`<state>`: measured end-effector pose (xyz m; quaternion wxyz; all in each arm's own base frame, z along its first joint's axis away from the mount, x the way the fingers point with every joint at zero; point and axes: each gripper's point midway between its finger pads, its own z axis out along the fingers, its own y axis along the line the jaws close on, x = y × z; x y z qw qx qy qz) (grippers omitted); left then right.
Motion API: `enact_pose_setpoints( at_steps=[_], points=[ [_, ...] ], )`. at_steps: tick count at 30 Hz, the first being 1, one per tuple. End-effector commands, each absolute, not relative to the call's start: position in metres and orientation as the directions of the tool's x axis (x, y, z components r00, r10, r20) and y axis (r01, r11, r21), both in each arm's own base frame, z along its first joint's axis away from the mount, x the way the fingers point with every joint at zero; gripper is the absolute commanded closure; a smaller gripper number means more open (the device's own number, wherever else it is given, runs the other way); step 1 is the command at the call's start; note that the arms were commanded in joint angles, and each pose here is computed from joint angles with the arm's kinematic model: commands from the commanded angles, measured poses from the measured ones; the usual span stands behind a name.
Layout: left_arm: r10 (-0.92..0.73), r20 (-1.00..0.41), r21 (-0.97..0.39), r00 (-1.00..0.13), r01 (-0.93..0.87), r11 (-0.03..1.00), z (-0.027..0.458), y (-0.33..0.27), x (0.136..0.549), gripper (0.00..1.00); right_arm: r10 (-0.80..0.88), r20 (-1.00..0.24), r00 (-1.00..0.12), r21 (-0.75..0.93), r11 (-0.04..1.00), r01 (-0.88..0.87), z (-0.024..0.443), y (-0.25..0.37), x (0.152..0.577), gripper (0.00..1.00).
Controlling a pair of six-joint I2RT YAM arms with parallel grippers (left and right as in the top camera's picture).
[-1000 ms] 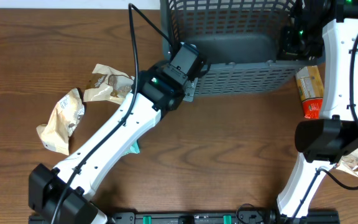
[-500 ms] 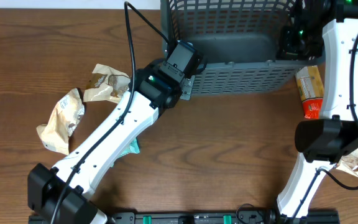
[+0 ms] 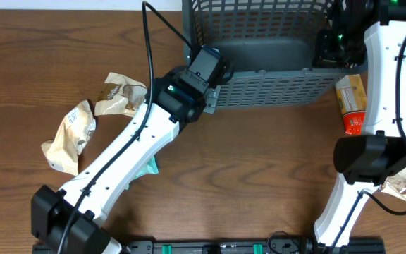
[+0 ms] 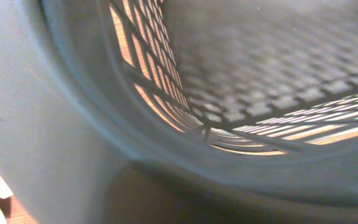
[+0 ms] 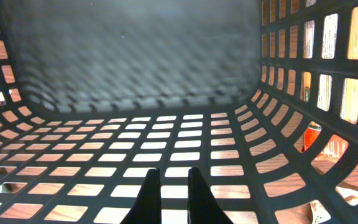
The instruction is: Pack container
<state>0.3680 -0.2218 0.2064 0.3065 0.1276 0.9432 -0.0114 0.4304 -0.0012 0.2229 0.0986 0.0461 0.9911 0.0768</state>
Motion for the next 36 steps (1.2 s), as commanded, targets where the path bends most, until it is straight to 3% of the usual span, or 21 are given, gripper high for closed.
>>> enact_pose_setpoints(
  at_steps=[1,31,34,36],
  points=[
    [0.230,-0.593,0.075,-0.772,0.231,0.970,0.211,-0.214,0.374,0.90,0.077,-0.184,-0.980,0.164,0.985,0.047,0.223,0.006,0.428,0.99],
    [0.207,-0.593,0.077,-0.778,0.201,0.977,0.211,-0.201,0.381,0.90,0.071,-0.183,-0.981,0.163,0.986,0.040,0.223,0.009,0.428,0.99],
    [0.207,-0.593,0.077,-0.778,0.201,0.977,0.211,-0.201,0.381,0.84,0.067,-0.185,-0.981,0.163,0.986,0.037,0.223,0.009,0.428,0.97],
    [0.208,-0.591,0.078,-0.779,0.201,0.976,0.211,-0.201,0.380,0.74,0.064,-0.190,-0.980,0.163,0.986,0.033,0.223,0.009,0.429,0.87]
  ],
)
